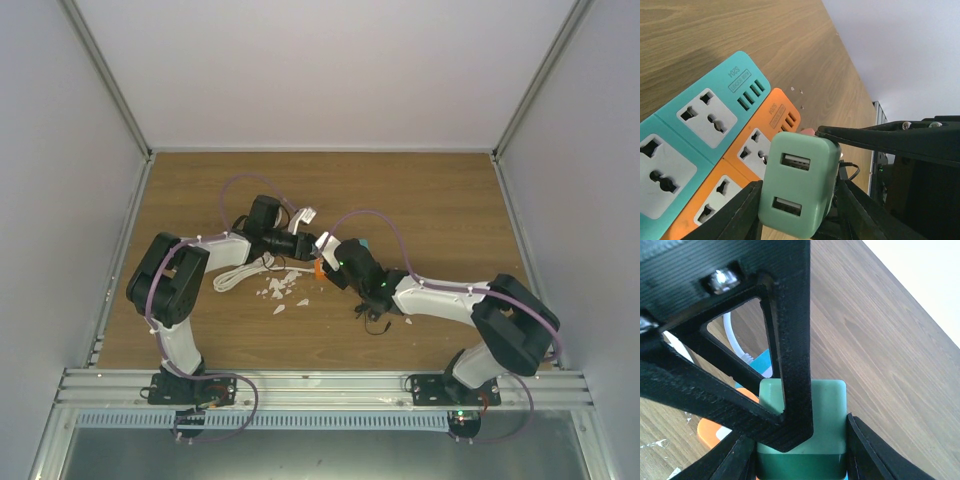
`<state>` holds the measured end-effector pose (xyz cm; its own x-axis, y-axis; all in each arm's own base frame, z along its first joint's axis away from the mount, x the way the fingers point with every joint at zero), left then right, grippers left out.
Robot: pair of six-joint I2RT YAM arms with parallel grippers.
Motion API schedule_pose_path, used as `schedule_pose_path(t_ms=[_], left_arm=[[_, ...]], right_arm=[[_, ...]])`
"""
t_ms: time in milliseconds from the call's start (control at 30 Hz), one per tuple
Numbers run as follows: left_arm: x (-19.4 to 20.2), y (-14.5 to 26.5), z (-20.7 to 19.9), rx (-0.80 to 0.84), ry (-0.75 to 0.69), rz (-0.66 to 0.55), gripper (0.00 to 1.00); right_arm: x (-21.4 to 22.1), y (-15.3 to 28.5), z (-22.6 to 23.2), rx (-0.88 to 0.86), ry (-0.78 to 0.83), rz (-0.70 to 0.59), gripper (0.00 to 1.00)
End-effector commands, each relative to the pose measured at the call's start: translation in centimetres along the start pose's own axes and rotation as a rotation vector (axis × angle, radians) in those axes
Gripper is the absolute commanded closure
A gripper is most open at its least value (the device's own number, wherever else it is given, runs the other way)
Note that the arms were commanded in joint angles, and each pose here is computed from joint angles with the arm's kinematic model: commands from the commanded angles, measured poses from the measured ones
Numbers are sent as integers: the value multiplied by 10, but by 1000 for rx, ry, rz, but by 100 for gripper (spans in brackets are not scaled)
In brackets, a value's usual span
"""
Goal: Insert the plug
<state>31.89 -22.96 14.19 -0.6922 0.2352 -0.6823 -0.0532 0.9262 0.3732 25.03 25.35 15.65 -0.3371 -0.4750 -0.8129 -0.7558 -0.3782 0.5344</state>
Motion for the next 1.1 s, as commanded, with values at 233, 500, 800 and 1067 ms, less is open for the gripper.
schedule_pose_path(t_ms=[233,500,800,1067], left_arm=[[-5,-13,-22,162,-85,9,98],[-13,-4,-31,85,-158,-27,100],[-23,23,-40,-177,-231,-116,100],[-29,49,-50,-391,-291,-200,100]], right_arm=[[-8,3,9,-82,-5,-41,100],[-9,3,6,-50,-28,-51,24],[-26,42,-6,-81,-99,-221,1],[-32,117,-45,-14,-287,-543,0]])
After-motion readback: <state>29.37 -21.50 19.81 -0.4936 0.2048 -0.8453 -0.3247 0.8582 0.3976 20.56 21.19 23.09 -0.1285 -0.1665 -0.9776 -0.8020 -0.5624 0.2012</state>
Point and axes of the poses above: each gripper's point midway between its finger pads, its own y axis back along the fingers, its own z axis along the line the jaws close on, x = y × z, the point moved 8 cm from there along y, back along the fingers, and after that the axes turned 14 degrees about -y, right-handed, at the moved point
